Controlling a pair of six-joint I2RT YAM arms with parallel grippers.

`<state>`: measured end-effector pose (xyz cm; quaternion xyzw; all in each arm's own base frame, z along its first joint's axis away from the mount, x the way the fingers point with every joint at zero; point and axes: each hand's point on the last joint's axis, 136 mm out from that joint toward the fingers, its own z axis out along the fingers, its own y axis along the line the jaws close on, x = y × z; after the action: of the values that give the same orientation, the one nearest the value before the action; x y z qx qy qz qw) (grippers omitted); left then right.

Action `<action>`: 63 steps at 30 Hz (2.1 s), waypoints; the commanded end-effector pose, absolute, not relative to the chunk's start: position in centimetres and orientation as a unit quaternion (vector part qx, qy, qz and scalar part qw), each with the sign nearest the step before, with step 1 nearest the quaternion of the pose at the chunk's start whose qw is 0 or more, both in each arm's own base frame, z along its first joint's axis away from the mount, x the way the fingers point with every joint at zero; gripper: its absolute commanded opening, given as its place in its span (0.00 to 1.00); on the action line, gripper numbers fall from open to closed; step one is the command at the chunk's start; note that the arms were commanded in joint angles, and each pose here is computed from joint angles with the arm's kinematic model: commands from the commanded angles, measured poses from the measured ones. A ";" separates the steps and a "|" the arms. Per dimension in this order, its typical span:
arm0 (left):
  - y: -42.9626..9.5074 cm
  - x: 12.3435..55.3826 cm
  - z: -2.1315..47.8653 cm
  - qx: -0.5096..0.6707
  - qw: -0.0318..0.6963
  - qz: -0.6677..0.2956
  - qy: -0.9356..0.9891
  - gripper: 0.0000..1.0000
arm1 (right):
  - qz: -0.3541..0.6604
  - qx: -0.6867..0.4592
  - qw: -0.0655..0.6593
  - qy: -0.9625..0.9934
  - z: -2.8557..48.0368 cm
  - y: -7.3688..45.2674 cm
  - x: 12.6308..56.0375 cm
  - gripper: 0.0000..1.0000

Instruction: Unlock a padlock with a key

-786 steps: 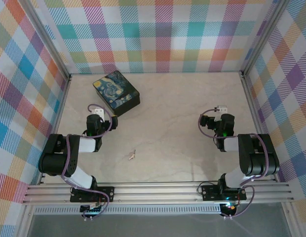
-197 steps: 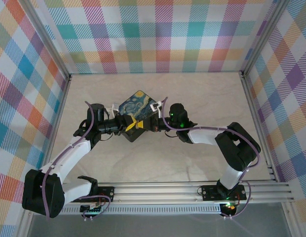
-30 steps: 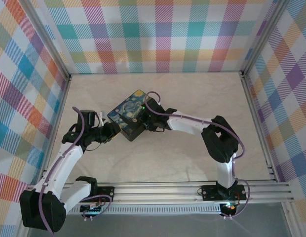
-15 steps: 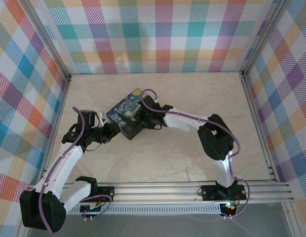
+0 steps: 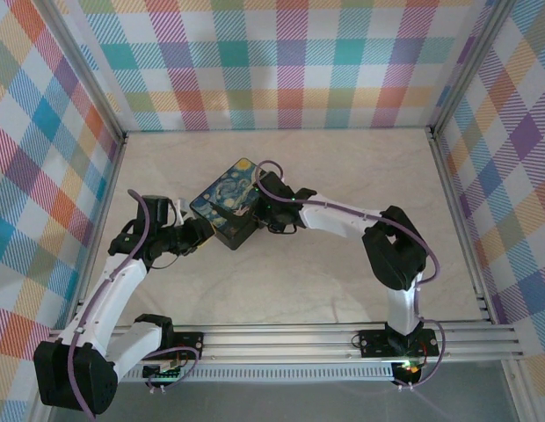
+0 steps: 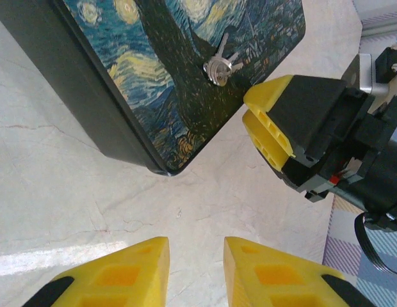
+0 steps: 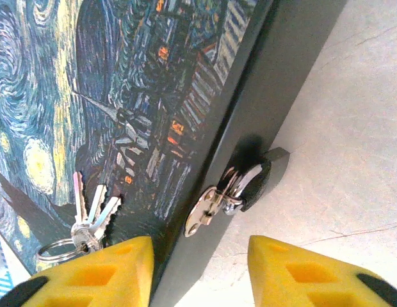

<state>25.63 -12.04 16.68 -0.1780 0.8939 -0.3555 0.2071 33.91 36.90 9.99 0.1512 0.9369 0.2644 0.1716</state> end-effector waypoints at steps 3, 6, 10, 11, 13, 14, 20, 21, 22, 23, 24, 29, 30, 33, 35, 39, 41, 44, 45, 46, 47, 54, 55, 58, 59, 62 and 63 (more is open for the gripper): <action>-12.2 27.4 17.7 -0.149 0.238 -0.314 0.907 0.31 | 0.269 0.108 0.192 0.938 12.8 36.8 33.8 0.51; -13.1 29.0 17.8 -0.096 0.253 -0.262 0.926 0.37 | 0.277 0.089 0.194 0.937 13.8 37.1 33.7 0.53; -15.8 31.6 17.8 -0.009 0.271 -0.230 0.935 0.47 | 0.284 0.038 0.196 0.938 14.8 36.9 32.7 0.54; -16.5 32.1 17.9 0.010 0.276 -0.223 0.935 0.50 | 0.288 0.021 0.195 0.937 15.0 36.7 32.3 0.54; -17.9 33.2 17.7 0.041 0.285 -0.212 0.934 0.53 | 0.307 0.003 0.180 0.934 14.7 36.3 31.6 0.54; -18.5 33.8 17.6 0.051 0.289 -0.209 0.933 0.55 | 0.330 0.001 0.166 0.929 14.4 36.1 31.2 0.52; -19.0 36.5 16.6 0.086 0.304 -0.166 0.934 0.54 | 0.354 0.000 0.134 0.926 12.4 34.0 29.7 0.40; -18.8 36.8 16.6 0.088 0.309 -0.155 0.934 0.54 | 0.353 -0.001 0.132 0.926 12.3 33.9 29.5 0.40; -18.7 37.0 16.8 0.090 0.314 -0.146 0.934 0.53 | 0.352 -0.002 0.129 0.927 12.0 33.8 29.4 0.40; -18.6 37.2 17.0 0.091 0.317 -0.141 0.933 0.53 | 0.350 -0.001 0.128 0.928 11.7 33.6 29.3 0.39; -18.7 37.3 17.2 0.097 0.321 -0.142 0.931 0.51 | 0.347 0.002 0.127 0.929 11.4 33.3 29.3 0.39; -19.5 37.8 15.4 0.143 0.298 -0.119 0.936 0.36 | 0.341 0.040 0.127 0.930 9.9 30.8 29.7 0.35; -19.6 37.7 14.7 0.154 0.291 -0.109 0.938 0.33 | 0.339 0.043 0.128 0.931 9.8 30.3 29.7 0.34; -20.1 37.6 13.5 0.173 0.275 -0.099 0.941 0.31 | 0.333 0.049 0.135 0.932 10.0 28.6 29.8 0.34; -20.4 37.6 12.9 0.188 0.270 -0.085 0.940 0.30 | 0.334 0.058 0.137 0.931 10.1 27.7 30.0 0.34; -20.2 37.8 11.9 0.199 0.261 -0.047 0.943 0.31 | 0.338 0.061 0.145 0.928 10.5 26.8 30.0 0.33; -20.0 37.6 12.0 0.206 0.260 -0.034 0.943 0.32 | 0.342 0.060 0.143 0.927 10.6 26.8 30.0 0.34; -19.8 37.2 12.5 0.211 0.259 -0.026 0.942 0.33 | 0.345 0.056 0.141 0.926 10.6 26.9 29.8 0.34; -19.7 37.0 12.5 0.213 0.256 -0.024 0.943 0.33 | 0.346 0.055 0.142 0.926 10.6 26.9 29.8 0.34; -19.7 37.0 12.7 0.213 0.256 -0.020 0.943 0.33 | 0.347 0.055 0.143 0.925 10.7 26.9 29.9 0.34; -19.4 36.8 12.8 0.213 0.255 -0.013 0.943 0.34 | 0.347 0.055 0.143 0.925 10.7 26.9 29.8 0.34; -18.4 35.9 12.0 0.224 0.235 0.012 0.946 0.36 | 0.356 0.053 0.144 0.922 10.7 27.1 29.8 0.34; -18.3 35.9 11.7 0.224 0.234 0.015 0.946 0.36 | 0.357 0.054 0.143 0.922 10.6 27.1 29.7 0.34; -18.2 35.9 11.1 0.221 0.228 0.018 0.948 0.36 | 0.363 0.054 0.140 0.920 10.6 27.3 29.6 0.34; -18.2 36.0 10.9 0.221 0.226 0.019 0.949 0.36 | 0.363 0.054 0.139 0.920 10.5 27.2 29.5 0.34; -18.2 36.1 10.4 0.221 0.221 0.024 0.950 0.36 | 0.364 0.053 0.143 0.919 10.7 27.1 29.4 0.34; -18.2 36.2 10.3 0.221 0.220 0.024 0.950 0.35 | 0.363 0.053 0.144 0.919 10.7 27.0 29.3 0.34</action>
<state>36.33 -18.38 10.90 0.2138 0.9494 0.0078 0.2301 29.37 26.85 9.37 0.0646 0.9269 0.3463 0.1295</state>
